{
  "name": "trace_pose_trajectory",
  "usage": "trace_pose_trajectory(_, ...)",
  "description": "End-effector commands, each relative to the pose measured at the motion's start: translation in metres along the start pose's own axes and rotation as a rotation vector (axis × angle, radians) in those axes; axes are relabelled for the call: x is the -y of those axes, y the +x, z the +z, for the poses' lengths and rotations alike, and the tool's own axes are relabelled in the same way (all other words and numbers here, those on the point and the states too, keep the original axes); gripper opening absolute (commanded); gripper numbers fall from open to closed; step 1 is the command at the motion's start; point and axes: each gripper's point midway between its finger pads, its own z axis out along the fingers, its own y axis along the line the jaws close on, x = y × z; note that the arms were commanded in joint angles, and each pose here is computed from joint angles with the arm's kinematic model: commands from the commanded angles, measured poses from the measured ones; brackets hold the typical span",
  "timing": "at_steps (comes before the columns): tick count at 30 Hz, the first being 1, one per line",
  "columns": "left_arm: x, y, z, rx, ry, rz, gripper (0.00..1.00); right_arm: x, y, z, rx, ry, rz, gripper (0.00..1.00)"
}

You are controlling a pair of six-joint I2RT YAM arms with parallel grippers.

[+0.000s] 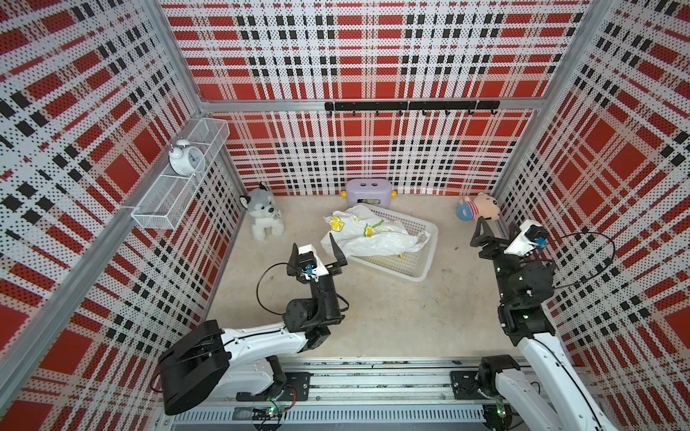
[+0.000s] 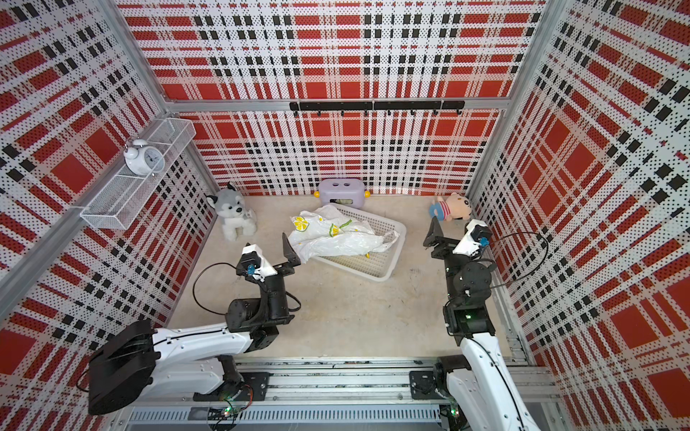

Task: Place the banana into a plastic bag & tie a knot
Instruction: Pick up the plastic bag from the basket.

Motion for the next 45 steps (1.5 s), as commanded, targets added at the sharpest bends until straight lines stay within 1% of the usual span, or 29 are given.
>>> trace_pose_trajectory(1,0.015,-0.008,-0.005,-0.084,-0.017,0.057,0.98,0.015,0.082,-0.008,-0.394,0.076,0.038,1.00)
trace_pose_trajectory(3,0.034,-0.015,-0.005,-0.089,0.045,0.033,0.98,0.011,0.096,-0.005,-0.464,0.051,0.073,1.00)
trace_pose_trajectory(6,0.064,-0.022,0.005,-0.128,0.150,-0.063,0.98,0.017,0.114,-0.005,-0.534,0.080,0.153,1.00)
trace_pose_trajectory(8,0.094,-0.026,0.021,-0.197,0.274,-0.105,0.98,0.011,0.119,-0.004,-0.551,0.028,0.185,1.00)
trace_pose_trajectory(9,0.108,-0.022,0.030,-0.248,0.330,-0.114,0.98,0.008,0.123,-0.004,-0.560,0.009,0.201,1.00)
trace_pose_trajectory(10,0.119,-0.018,0.038,-0.299,0.358,-0.124,0.98,0.007,0.125,-0.004,-0.564,0.005,0.220,1.00)
trace_pose_trajectory(11,0.129,-0.015,0.043,-0.336,0.379,-0.106,0.98,0.009,0.128,-0.004,-0.565,0.016,0.244,1.00)
trace_pose_trajectory(14,0.164,0.004,0.044,-0.420,0.424,0.044,0.98,0.008,0.133,-0.005,-0.565,0.001,0.266,1.00)
trace_pose_trajectory(16,0.188,0.021,0.042,-0.466,0.460,0.154,0.98,0.004,0.137,-0.005,-0.586,-0.020,0.268,1.00)
trace_pose_trajectory(19,0.220,0.052,0.039,-0.536,0.521,0.278,0.98,0.004,0.145,-0.005,-0.627,-0.025,0.268,1.00)
trace_pose_trajectory(24,0.270,0.104,0.036,-0.644,0.624,0.428,0.98,0.008,0.157,-0.008,-0.695,0.005,0.259,1.00)
trace_pose_trajectory(27,0.292,0.137,0.037,-0.701,0.665,0.496,0.98,0.010,0.163,-0.009,-0.724,0.014,0.257,1.00)
trace_pose_trajectory(30,0.304,0.168,0.040,-0.753,0.691,0.545,0.98,0.009,0.166,-0.012,-0.746,0.012,0.254,1.00)
trace_pose_trajectory(33,0.313,0.192,0.041,-0.783,0.719,0.560,0.98,0.010,0.169,-0.014,-0.760,0.015,0.251,1.00)
trace_pose_trajectory(37,0.318,0.216,0.046,-0.795,0.721,0.585,0.98,0.010,0.173,-0.017,-0.777,0.015,0.256,1.00)
trace_pose_trajectory(42,0.314,0.241,0.060,-0.804,0.694,0.598,0.98,0.009,0.177,-0.019,-0.791,0.011,0.261,1.00)
trace_pose_trajectory(45,0.313,0.258,0.061,-0.822,0.705,0.607,0.99,0.010,0.179,-0.020,-0.797,0.012,0.261,1.00)
